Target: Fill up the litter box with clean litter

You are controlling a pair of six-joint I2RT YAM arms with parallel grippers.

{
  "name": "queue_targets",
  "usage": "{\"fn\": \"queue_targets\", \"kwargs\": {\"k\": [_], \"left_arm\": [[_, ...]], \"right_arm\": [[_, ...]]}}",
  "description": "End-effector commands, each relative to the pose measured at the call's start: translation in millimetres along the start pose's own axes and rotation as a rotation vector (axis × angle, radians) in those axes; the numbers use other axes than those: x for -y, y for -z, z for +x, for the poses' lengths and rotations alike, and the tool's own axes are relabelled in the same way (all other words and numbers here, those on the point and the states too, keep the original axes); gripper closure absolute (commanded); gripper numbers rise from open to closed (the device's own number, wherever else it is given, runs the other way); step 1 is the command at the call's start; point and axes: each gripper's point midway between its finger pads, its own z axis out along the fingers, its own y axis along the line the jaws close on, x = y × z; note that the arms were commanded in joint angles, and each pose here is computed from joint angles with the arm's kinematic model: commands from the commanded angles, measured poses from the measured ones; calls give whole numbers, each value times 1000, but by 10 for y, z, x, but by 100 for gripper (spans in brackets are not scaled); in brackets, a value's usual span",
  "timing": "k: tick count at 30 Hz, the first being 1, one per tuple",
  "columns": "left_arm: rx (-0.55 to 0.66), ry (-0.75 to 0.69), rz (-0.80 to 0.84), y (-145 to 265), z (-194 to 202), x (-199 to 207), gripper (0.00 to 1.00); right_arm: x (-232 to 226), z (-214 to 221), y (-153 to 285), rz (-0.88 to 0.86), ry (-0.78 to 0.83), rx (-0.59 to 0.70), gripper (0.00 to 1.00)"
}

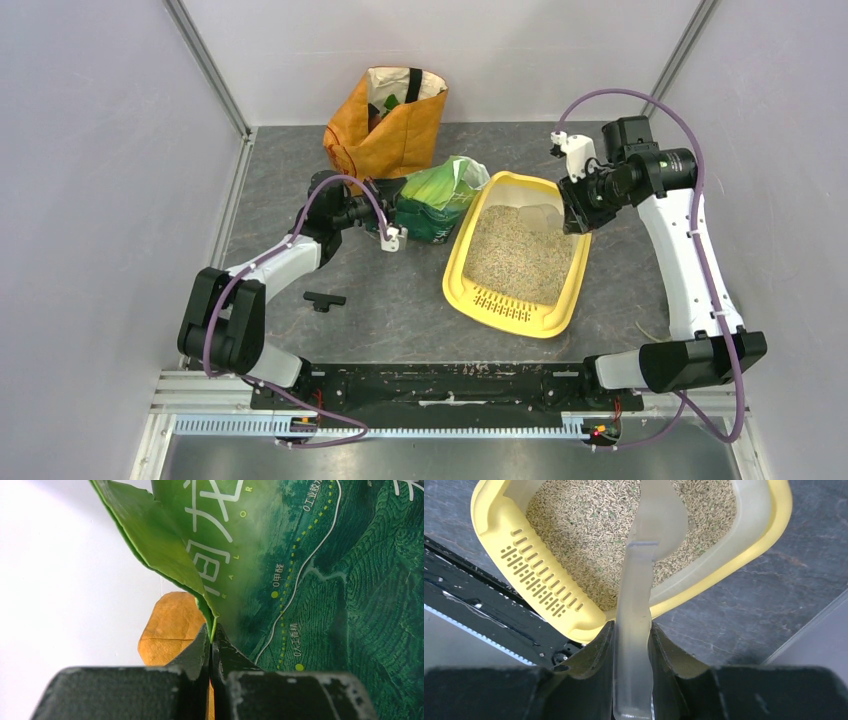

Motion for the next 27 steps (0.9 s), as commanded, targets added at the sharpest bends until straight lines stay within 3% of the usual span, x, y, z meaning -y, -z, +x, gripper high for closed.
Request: {"fn": "queue_targets", "kwargs": {"k": [1, 11, 17, 23, 27], "left_arm": [[-41, -79, -135, 140, -1, -524, 98], [-235, 233, -185, 393, 294, -450, 98], [-299, 339, -231, 527, 464, -373, 98], [-364, 409, -317, 596, 661, -476, 98], [-388, 430, -366, 644, 741, -573, 98]], "right_arm": [[5, -233, 191, 22, 132, 94, 100], [-1073, -522, 339, -482, 293, 307, 100], [-1544, -652, -31, -634, 431, 340, 100], [-2080, -771, -499, -780, 408, 315, 100], [-2199, -755, -1019, -701, 392, 304, 100]]}}
